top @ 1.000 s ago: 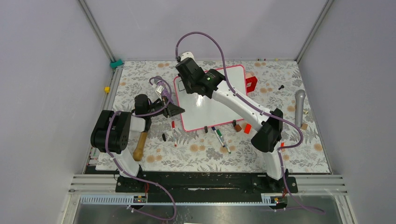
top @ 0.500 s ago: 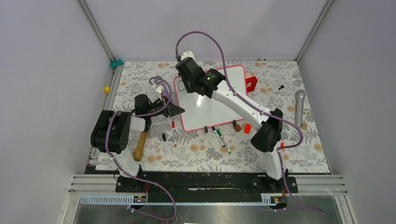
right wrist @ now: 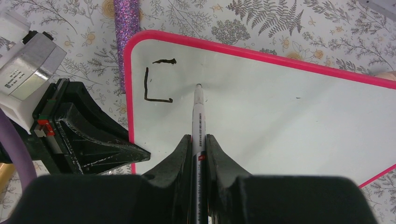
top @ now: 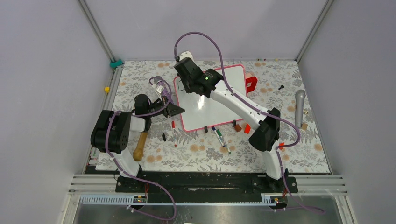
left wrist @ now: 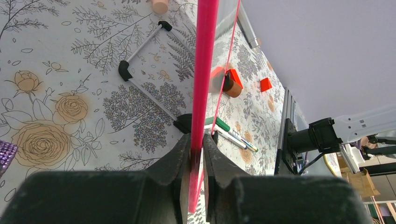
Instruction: Write a sentence on the whiteboard
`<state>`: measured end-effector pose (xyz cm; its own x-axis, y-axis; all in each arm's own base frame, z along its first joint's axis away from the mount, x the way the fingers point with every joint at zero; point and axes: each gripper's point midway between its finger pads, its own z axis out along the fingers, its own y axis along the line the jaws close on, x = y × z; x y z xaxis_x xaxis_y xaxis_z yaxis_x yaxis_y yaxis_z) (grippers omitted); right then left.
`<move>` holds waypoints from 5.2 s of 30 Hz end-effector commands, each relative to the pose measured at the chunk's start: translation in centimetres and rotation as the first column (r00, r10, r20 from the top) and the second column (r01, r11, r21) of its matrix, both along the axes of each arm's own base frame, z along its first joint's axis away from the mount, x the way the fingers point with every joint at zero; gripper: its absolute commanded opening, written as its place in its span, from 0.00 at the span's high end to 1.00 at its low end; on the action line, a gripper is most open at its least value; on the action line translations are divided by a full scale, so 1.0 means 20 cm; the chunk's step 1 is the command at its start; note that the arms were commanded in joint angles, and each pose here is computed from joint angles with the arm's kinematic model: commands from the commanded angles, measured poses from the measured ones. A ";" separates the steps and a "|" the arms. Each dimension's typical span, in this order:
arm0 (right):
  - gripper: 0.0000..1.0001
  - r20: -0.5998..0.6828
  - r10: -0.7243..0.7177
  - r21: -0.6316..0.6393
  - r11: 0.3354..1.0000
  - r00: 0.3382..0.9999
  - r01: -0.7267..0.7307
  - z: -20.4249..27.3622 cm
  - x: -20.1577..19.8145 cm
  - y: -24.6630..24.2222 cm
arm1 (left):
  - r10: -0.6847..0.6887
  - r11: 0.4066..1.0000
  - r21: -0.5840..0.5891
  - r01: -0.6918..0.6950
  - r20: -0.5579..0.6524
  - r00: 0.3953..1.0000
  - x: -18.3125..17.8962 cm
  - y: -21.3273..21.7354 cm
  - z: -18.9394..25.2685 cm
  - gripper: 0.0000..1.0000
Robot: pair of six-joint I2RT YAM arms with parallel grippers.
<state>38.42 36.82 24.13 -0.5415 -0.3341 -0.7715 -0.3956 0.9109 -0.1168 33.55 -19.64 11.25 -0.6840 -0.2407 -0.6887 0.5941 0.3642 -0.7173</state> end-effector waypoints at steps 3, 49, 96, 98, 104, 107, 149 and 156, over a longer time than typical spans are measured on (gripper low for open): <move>1.00 0.025 0.011 0.011 1.000 1.000 -0.012 0.05 0.03 0.02 | 0.017 1.000 -0.005 -0.017 0.074 0.997 0.07 0.01 0.06 1.00; 1.00 -0.033 0.027 -0.094 0.995 0.999 -0.030 -0.06 -0.03 -0.07 | 0.018 1.000 -0.004 -0.018 0.074 0.997 0.07 0.01 0.07 1.00; 1.00 0.003 0.058 -0.028 0.998 0.998 -0.058 0.04 0.02 0.03 | 0.016 1.000 -0.004 -0.015 0.073 0.997 0.07 0.01 0.06 1.00; 1.00 0.004 0.059 -0.023 0.998 0.998 -0.059 0.05 0.02 0.03 | 0.016 1.000 -0.004 -0.016 0.073 0.997 0.07 0.01 0.06 1.00; 1.00 0.012 0.057 -0.012 0.998 0.998 -0.057 0.09 0.00 0.01 | 0.017 1.000 -0.004 -0.017 0.072 0.997 0.07 0.01 0.06 1.00; 1.00 0.030 0.056 0.006 0.998 0.998 -0.056 0.12 -0.01 -0.01 | 0.017 1.000 -0.005 -0.017 0.073 0.997 0.07 0.01 0.06 1.00; 1.00 0.057 -0.004 0.040 0.999 0.998 0.002 0.11 0.04 -0.11 | 0.020 1.000 -0.004 -0.019 0.072 0.997 0.07 0.01 0.06 1.00; 1.00 0.051 -0.010 0.038 0.999 0.999 0.008 0.10 0.06 -0.12 | 0.020 1.000 -0.004 -0.020 0.072 0.997 0.07 0.01 0.06 1.00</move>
<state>38.72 34.64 24.75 -0.5153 -0.3338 -0.7893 -0.4060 0.9062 -0.1182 33.57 -19.63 11.29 -0.6844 -0.2406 -0.6882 0.5942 0.3629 -0.7178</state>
